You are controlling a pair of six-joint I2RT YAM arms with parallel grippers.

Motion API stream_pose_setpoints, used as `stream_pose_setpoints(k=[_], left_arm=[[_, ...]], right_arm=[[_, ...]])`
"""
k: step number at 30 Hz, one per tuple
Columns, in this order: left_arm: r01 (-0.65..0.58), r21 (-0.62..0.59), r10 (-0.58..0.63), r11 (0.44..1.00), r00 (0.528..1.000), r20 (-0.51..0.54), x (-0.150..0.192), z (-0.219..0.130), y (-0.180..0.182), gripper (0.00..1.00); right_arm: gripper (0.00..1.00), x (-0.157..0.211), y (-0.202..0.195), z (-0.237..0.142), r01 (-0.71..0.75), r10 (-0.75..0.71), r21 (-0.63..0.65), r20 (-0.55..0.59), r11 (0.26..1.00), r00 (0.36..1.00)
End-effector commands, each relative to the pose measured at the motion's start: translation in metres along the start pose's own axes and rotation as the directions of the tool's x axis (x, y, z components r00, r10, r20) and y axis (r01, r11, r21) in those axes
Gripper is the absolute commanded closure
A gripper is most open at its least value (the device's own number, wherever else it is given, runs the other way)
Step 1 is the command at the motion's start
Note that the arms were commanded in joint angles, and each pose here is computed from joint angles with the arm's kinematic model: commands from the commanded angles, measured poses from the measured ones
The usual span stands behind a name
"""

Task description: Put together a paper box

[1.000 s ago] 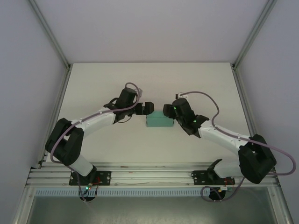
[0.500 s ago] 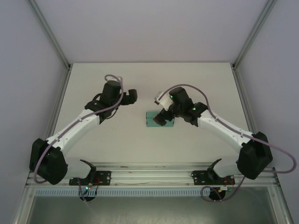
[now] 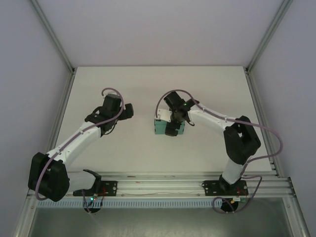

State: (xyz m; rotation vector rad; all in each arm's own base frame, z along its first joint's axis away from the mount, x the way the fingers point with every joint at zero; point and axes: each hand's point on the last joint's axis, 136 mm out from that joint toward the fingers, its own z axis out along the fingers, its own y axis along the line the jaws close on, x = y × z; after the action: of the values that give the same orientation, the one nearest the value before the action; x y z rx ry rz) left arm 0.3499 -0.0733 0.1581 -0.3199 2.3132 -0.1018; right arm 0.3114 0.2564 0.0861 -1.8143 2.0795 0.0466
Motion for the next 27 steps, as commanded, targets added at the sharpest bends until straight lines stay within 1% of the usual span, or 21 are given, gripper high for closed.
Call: stream_pose_setpoints(k=[1, 2, 6, 8, 10, 13, 18, 20, 23, 27], left_arm=[[0.020, -0.036, -0.020, 0.999, 1.000, 0.004, 0.001, -0.002, 0.011, 0.00], [0.018, -0.038, -0.018, 0.999, 1.000, 0.002, 0.001, -0.001, 0.011, 0.00], [0.016, -0.040, -0.016, 0.999, 1.000, -0.007, 0.004, 0.000, 0.011, 0.00], [0.017, -0.043, -0.017, 0.999, 1.000, -0.008, 0.004, 0.000, 0.012, 0.00], [0.018, -0.049, -0.018, 0.999, 1.000, -0.009, 0.006, 0.000, 0.014, 0.00], [0.016, -0.049, -0.017, 0.999, 1.000, -0.006, 0.006, -0.002, 0.015, 0.00], [0.021, -0.055, -0.021, 0.998, 1.000, 0.004, 0.008, -0.006, 0.019, 0.00], [0.023, -0.052, -0.022, 0.998, 1.000, 0.010, 0.008, -0.008, 0.020, 0.00], [0.025, -0.048, -0.024, 0.999, 1.000, 0.014, 0.010, -0.010, 0.021, 0.00], [0.025, -0.049, -0.024, 0.998, 1.000, 0.014, 0.012, -0.012, 0.023, 0.00]], right_arm=[[0.10, 0.004, -0.006, 0.004, 0.048, -0.046, 0.031, -0.063, 0.998, 0.997], [0.13, 0.005, -0.006, 0.007, 0.049, -0.047, 0.030, -0.074, 0.998, 0.996], [0.17, 0.006, -0.010, 0.015, 0.067, -0.057, 0.081, -0.115, 0.994, 0.992], [0.23, 0.005, -0.017, 0.017, 0.070, -0.054, 0.137, -0.121, 0.988, 0.991], [0.36, 0.003, -0.024, 0.018, 0.083, -0.059, 0.193, -0.127, 0.978, 0.990], [0.38, 0.002, -0.030, 0.019, 0.099, -0.067, 0.235, -0.143, 0.967, 0.988], [0.49, -0.004, -0.045, 0.020, 0.140, -0.083, 0.351, -0.173, 0.926, 0.981], [0.49, -0.006, -0.051, 0.021, 0.165, -0.094, 0.396, -0.191, 0.903, 0.977], [0.48, -0.008, -0.057, 0.024, 0.173, -0.092, 0.430, -0.201, 0.886, 0.975], [0.36, -0.005, -0.053, 0.030, 0.188, -0.098, 0.422, -0.225, 0.887, 0.969]])
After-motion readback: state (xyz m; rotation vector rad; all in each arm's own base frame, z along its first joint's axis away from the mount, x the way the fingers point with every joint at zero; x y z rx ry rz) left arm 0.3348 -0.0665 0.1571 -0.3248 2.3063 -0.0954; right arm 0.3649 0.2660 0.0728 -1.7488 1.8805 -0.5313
